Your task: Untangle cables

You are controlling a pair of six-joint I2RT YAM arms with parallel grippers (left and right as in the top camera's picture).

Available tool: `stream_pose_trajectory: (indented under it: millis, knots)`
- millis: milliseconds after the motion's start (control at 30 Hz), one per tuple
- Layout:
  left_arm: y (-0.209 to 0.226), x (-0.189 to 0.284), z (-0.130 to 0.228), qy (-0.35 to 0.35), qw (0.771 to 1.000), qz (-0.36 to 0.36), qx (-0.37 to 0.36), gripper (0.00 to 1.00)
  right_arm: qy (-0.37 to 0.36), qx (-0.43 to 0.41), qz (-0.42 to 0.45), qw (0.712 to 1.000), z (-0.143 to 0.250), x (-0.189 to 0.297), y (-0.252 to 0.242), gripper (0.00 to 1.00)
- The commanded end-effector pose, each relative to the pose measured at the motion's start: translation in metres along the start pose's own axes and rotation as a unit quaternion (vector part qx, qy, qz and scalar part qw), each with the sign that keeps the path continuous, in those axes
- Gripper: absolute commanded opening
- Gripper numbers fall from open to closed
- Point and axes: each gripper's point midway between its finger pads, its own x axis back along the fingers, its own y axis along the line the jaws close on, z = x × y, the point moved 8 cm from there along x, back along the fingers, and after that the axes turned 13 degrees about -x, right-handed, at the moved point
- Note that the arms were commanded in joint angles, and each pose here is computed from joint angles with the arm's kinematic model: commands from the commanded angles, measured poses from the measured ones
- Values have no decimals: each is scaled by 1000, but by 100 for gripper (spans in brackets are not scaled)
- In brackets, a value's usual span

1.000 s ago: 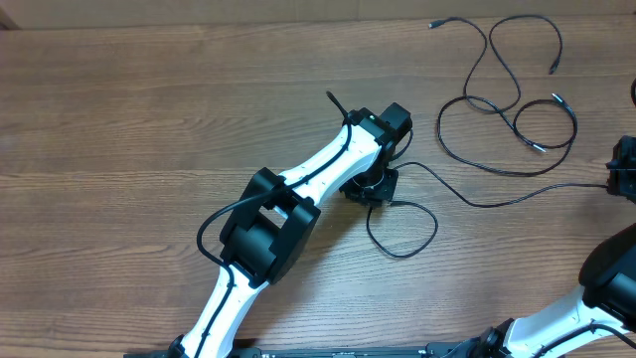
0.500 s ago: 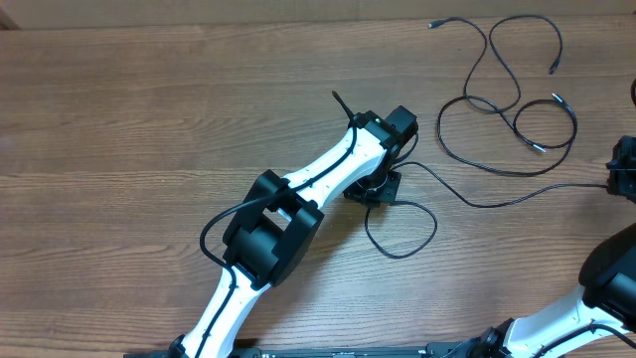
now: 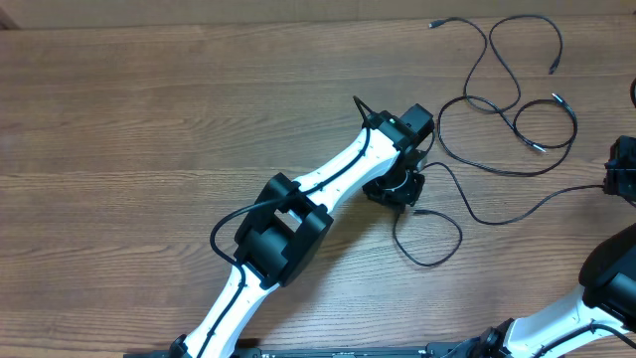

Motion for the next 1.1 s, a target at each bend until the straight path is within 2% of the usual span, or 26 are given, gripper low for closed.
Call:
stream_pose_trajectory:
  millis: [0,233,300,367,433,500,833,1067]
  knots:
    - [-19,-2,-7,-11,998,47,-30,4,1,-2,-31,1000,-2,18,-2,4]
    - [-27,-4,-15,-36,997,49,-47,4,4,4,-19,1000,-1,17,-6,4]
    - [-22,-4,-16,-39,998,35,-45,7,10,15,-19,1000,0,17,-6,4]
    - [-14,-2,-16,-41,998,13,-39,15,21,25,-18,999,2,17,-7,4]
    - [-7,-1,-16,-39,999,0,-32,32,33,31,-15,999,5,18,-8,4]
    - [-2,1,-14,-34,999,-3,-25,37,40,32,-8,999,7,18,-11,4]
    - [9,5,-9,-18,1000,-6,-10,38,42,74,-4,996,21,19,-12,4]
    - [7,5,-7,-11,999,8,-42,37,40,98,-15,994,32,20,-8,4]
